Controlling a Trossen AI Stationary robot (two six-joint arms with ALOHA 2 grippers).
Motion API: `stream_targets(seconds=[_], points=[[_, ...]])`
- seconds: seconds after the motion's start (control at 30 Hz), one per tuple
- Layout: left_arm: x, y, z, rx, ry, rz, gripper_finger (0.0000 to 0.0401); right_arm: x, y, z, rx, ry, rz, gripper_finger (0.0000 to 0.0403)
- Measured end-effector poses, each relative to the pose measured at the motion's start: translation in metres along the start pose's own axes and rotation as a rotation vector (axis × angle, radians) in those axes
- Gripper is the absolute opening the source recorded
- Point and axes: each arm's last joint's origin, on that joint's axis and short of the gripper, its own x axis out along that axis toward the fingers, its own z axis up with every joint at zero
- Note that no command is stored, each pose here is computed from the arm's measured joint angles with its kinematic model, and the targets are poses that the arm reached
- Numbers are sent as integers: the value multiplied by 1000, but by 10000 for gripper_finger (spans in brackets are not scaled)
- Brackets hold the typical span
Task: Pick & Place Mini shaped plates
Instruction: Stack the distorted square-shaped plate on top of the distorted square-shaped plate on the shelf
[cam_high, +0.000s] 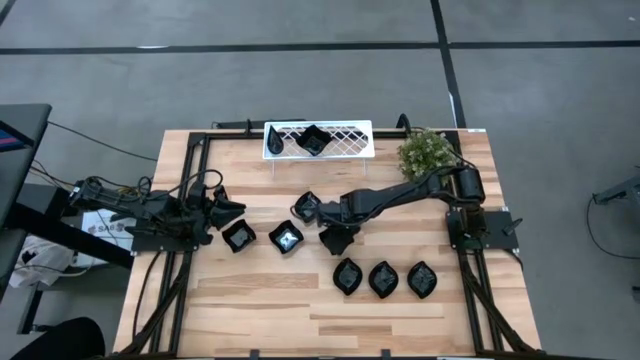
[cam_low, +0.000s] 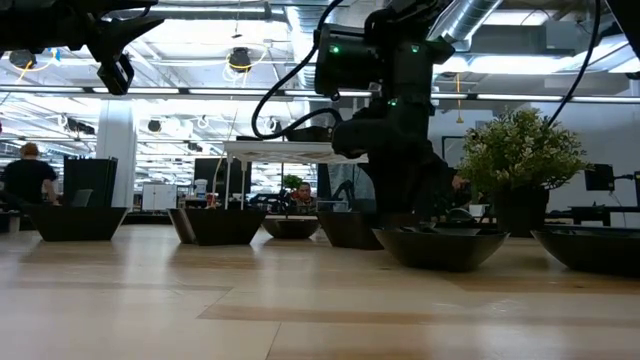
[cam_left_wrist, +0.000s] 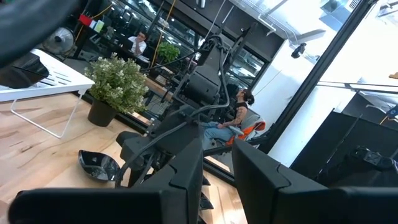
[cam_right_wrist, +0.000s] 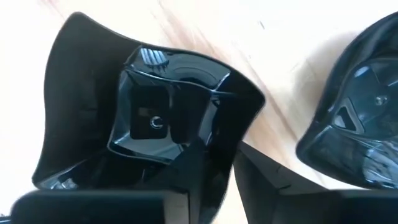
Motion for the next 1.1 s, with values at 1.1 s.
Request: stream_targets(seconds=[1.1], points=[[0,0,0,0,0,0,88,-91,-6,12,18,-102,72,1]])
